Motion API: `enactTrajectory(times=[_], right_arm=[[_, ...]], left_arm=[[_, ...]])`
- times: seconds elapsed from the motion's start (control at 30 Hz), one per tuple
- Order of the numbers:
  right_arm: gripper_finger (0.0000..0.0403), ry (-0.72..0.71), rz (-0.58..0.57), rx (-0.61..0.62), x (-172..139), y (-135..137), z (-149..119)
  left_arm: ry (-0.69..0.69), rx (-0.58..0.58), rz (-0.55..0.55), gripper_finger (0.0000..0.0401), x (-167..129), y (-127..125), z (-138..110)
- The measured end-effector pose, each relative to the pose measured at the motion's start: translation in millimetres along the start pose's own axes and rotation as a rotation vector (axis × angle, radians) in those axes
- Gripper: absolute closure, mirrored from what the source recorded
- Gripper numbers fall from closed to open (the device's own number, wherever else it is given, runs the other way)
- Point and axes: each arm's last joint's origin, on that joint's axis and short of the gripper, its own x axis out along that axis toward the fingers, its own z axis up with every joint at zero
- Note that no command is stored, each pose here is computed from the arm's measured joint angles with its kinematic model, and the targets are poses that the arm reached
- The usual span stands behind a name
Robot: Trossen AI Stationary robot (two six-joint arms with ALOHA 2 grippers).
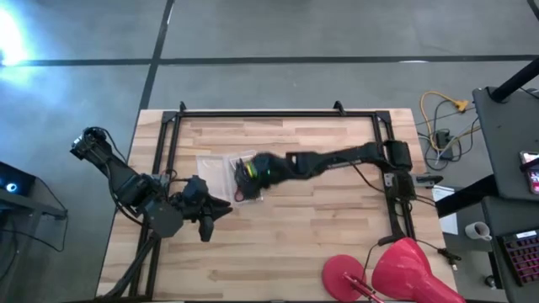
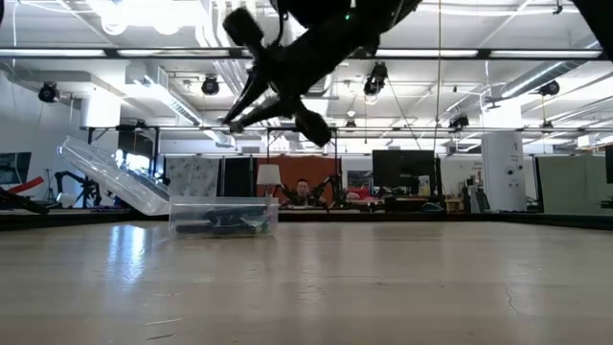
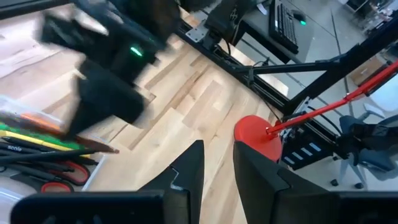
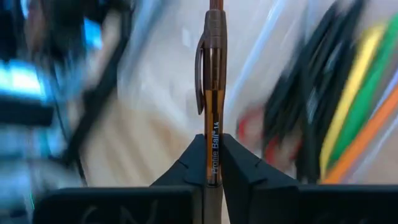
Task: Pick & place school supplies into a supply box
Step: Put the brown pen into the transparent supply box, then adjust the orange pencil in the transparent supply box
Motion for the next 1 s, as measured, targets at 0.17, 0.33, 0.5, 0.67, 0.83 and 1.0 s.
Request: enactTrajectory(times=[0.17, 0.33, 0.5, 0.67, 0.83, 1.0], right_arm=[[0.0357, -0.076, -0.045, 0.128, 17, -28, 24], [0.0322, -0.036, -0.069, 0.230, 21, -34, 25], [0.0295, 0.043, -0.056, 0.140, 22, -36, 21], [0.0277, 0.169, -0.095, -0.280, -6, -29, 16], [0.0276, 0.372, -0.145, -0.714, -24, -27, -10], [0.0292, 0.514, -0.085, -1.060, -18, -19, -45]], left_arm=[[0.000, -0.007, 0.002, 0.0331, 0, 0, 0], [0.002, -0.005, 0.005, 0.0331, 0, 1, 0], [0.003, -0.001, 0.006, 0.0331, 0, 1, -1], [0.003, 0.000, 0.006, 0.0331, 0, 1, -1], [0.003, 0.007, 0.006, 0.0331, 0, 1, -1], [0.004, 0.029, 0.008, 0.0331, 0, 1, -1]])
